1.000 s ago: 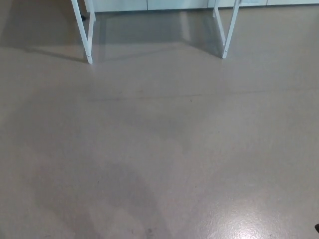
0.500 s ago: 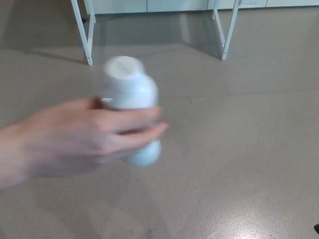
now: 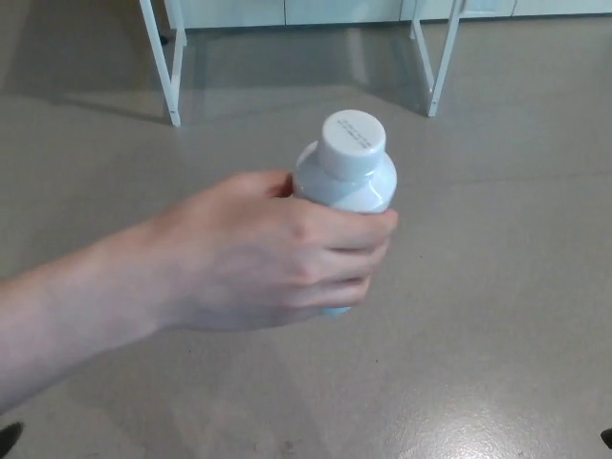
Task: The robot picks up a bottle from a person using its left hand and walk towards the table in frontand put the bottle on the table.
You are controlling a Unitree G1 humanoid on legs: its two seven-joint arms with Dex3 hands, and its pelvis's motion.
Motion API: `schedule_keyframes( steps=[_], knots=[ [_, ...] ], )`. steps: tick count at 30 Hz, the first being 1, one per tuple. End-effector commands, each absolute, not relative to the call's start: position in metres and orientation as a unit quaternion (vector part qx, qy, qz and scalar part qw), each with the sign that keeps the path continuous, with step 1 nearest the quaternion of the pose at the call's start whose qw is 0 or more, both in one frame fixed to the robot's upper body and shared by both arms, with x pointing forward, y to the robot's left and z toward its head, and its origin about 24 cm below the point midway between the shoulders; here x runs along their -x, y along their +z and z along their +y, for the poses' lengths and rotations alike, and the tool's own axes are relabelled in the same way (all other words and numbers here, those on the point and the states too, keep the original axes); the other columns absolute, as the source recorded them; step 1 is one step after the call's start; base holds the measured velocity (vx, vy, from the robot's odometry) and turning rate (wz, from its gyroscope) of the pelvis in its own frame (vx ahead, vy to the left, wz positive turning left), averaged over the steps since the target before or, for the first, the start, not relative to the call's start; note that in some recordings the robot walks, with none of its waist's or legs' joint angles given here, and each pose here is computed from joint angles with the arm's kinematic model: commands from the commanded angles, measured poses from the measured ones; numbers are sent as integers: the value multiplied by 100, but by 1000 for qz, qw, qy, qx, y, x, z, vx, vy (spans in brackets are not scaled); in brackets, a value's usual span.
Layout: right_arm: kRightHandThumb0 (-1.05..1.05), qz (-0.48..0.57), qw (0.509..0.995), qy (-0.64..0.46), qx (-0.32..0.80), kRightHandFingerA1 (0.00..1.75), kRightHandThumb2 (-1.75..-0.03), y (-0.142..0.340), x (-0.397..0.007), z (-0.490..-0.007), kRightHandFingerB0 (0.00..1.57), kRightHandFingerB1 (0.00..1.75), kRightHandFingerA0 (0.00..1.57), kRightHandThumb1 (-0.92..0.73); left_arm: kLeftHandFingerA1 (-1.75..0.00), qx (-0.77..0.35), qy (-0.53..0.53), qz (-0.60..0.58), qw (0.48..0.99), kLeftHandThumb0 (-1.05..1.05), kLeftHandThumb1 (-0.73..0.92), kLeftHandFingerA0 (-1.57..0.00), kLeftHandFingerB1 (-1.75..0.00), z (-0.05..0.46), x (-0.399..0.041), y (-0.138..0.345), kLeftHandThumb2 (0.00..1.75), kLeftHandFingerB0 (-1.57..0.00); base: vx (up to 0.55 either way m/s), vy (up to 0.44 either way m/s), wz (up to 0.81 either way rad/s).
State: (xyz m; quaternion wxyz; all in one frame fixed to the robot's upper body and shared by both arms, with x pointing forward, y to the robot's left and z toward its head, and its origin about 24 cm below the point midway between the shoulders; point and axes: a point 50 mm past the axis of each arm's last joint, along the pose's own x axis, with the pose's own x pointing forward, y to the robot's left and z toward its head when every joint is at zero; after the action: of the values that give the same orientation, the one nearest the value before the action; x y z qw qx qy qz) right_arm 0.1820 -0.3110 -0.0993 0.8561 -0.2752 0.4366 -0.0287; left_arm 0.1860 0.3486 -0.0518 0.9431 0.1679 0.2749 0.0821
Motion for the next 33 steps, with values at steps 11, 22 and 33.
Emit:
schedule_keyframes(
  steps=[11, 22, 33],
  knots=[
    [-49, 450, 846, -22, 287, 57, -86, -103, -173, -314, 38, 49, 52, -57, -19, -180, -251, 0, 951, -64, 39, -1, -18, 235, -220, 55, 79, -1, 0, 0, 0],
    [-43, 442, 853, -27, 277, 43, -60, -99, -179, -314, 43, 36, 56, -68, -4, -227, -331, -30, 915, -70, 42, 0, -4, 184, -246, 85, 77, 0, -7, -1, 0],
    [-43, 439, 853, -25, 282, 43, -61, -97, -182, -315, 47, 37, 59, -69, -2, -215, -367, -16, 905, -65, 40, 0, -3, 161, -255, 90, 74, 0, 0, 0, 0]
  ],
)
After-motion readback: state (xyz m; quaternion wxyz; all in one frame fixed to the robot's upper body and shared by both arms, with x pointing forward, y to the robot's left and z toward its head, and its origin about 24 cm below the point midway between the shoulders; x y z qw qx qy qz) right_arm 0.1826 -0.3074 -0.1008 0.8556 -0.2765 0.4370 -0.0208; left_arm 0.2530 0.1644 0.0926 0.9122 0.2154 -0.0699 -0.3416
